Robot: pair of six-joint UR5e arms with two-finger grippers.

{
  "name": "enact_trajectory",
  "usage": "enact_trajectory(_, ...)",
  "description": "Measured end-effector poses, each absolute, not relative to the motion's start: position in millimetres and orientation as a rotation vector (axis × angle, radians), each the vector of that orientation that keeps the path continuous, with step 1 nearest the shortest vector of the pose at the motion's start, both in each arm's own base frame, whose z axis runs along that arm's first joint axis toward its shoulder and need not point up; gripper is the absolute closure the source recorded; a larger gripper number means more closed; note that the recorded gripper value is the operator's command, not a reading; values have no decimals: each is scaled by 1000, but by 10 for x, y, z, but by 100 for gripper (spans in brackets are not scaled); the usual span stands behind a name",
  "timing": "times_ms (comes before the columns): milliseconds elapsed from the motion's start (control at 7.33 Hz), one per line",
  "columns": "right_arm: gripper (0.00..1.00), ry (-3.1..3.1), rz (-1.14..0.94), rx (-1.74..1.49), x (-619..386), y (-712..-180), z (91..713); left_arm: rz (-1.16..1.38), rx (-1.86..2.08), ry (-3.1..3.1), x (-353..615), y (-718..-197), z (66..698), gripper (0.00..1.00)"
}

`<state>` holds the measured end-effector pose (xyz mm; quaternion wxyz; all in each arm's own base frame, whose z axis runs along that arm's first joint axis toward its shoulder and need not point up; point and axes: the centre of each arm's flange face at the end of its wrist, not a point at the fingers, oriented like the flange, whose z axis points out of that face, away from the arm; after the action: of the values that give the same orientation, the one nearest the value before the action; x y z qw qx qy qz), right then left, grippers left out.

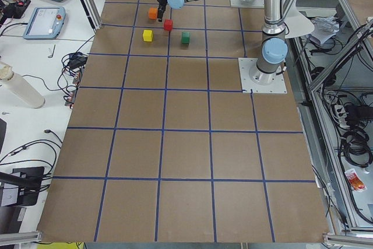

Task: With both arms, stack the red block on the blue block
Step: 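Release the red cube and raise the left arm while the right arm reaches in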

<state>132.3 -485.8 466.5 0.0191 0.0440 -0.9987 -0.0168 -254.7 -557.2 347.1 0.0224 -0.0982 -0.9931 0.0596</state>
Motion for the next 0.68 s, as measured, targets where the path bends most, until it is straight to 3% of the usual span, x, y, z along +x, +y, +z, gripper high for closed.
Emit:
enact_trajectory(409, 0, -3123, -5, 95, 1376, -4902, 4574, 85, -411, -3096, -1749, -5016, 4448, 0)
enact_trajectory(682, 0, -3194, 104, 70, 1536, -5019, 4453, 69, -332, -3105, -1433, -4851, 4688, 0)
